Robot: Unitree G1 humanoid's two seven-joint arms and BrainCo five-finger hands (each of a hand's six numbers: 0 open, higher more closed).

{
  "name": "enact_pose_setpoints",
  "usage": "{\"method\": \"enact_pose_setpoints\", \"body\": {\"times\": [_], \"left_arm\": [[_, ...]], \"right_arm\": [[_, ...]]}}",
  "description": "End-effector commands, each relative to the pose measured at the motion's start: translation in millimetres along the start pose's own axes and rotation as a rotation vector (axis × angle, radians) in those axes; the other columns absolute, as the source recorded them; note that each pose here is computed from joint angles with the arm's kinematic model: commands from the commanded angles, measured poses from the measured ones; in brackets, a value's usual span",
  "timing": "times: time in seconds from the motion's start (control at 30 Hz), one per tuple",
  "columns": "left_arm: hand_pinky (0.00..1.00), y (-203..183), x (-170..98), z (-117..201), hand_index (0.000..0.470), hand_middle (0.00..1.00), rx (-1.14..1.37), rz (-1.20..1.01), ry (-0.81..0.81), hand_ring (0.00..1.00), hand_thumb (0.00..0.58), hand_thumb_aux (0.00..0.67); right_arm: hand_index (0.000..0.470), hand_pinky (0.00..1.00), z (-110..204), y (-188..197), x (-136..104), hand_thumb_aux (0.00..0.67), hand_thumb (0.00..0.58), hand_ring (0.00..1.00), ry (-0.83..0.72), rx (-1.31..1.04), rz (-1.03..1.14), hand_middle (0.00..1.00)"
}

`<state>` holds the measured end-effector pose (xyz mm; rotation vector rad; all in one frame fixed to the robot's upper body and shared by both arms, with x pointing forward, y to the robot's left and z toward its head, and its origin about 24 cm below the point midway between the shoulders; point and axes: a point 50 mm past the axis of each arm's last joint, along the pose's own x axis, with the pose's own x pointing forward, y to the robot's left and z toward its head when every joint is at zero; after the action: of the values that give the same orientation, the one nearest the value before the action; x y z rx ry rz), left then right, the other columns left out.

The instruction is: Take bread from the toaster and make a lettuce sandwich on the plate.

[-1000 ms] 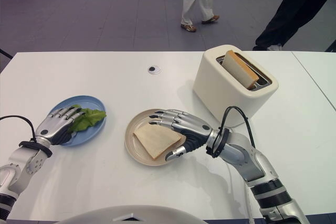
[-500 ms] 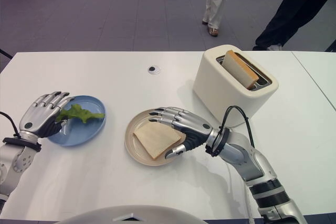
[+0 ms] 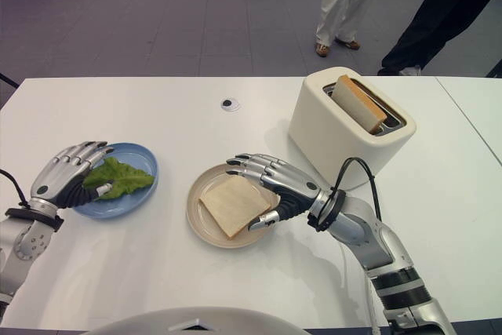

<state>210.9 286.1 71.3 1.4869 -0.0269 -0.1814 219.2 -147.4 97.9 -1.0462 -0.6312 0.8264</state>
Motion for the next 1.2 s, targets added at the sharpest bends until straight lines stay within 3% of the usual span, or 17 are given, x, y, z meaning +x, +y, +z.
{"method": "enact_pose_setpoints", "body": {"times": [0.03, 0.3, 0.6, 0.8, 0.9, 0.93, 0.97, 1.07, 1.13, 1.2], "left_arm": [[0.00, -5.0, 2.5, -2.7, 0.000, 0.00, -0.033, -0.026, 0.020, 0.00, 0.000, 0.000], [0.00, 8.5, 4.8, -8.6, 0.000, 0.00, -0.208, 0.085, 0.038, 0.00, 0.000, 0.000], [0.00, -1.6, 9.1, -14.1, 0.000, 0.00, 0.094, -0.027, 0.050, 0.00, 0.000, 0.000], [0.00, -8.4, 20.9, -15.5, 0.011, 0.00, 0.136, -0.079, 0.053, 0.00, 0.027, 0.016], [0.00, -12.6, 26.1, -15.4, 0.048, 0.00, 0.126, -0.094, 0.049, 0.00, 0.112, 0.068], [0.00, -14.9, 26.6, -15.1, 0.100, 0.00, 0.121, -0.103, 0.046, 0.00, 0.220, 0.142], [0.00, -17.1, 26.4, -15.0, 0.111, 0.00, 0.118, -0.111, 0.045, 0.00, 0.241, 0.158], [0.00, -21.5, 26.4, -13.6, 0.229, 0.00, 0.117, -0.127, 0.035, 0.00, 0.427, 0.326], [0.00, -24.9, 27.0, -11.4, 0.265, 0.00, 0.123, -0.144, 0.026, 0.00, 0.470, 0.378], [0.00, -27.8, 26.5, -10.4, 0.347, 0.00, 0.122, -0.159, 0.020, 0.00, 0.540, 0.494]], "right_arm": [[0.000, 0.00, -1.0, 3.2, -0.8, 0.000, 0.000, 0.00, 0.005, 0.009, 0.014, 0.00], [0.000, 0.00, -2.8, 5.8, -1.1, 0.000, 0.000, 0.00, 0.011, 0.022, 0.011, 0.00], [0.000, 0.00, -3.2, 6.1, -0.9, 0.000, 0.000, 0.00, 0.010, 0.026, 0.012, 0.00], [0.000, 0.00, -3.2, 6.8, -1.0, 0.000, 0.000, 0.00, 0.008, 0.027, 0.016, 0.00], [0.000, 0.00, -3.3, 7.0, -1.3, 0.000, 0.000, 0.00, 0.008, 0.025, 0.018, 0.00], [0.000, 0.00, -3.3, 7.1, -1.3, 0.000, 0.000, 0.00, 0.008, 0.024, 0.019, 0.00], [0.000, 0.00, -3.0, 7.2, -1.4, 0.000, 0.000, 0.00, 0.007, 0.023, 0.019, 0.00], [0.000, 0.00, -2.6, 7.7, -1.6, 0.000, 0.000, 0.00, 0.005, 0.021, 0.022, 0.00], [0.000, 0.00, -2.7, 8.0, -1.6, 0.000, 0.000, 0.00, 0.005, 0.020, 0.023, 0.00], [0.000, 0.00, -2.5, 8.0, -0.9, 0.000, 0.000, 0.00, 0.002, 0.019, 0.025, 0.00]]}}
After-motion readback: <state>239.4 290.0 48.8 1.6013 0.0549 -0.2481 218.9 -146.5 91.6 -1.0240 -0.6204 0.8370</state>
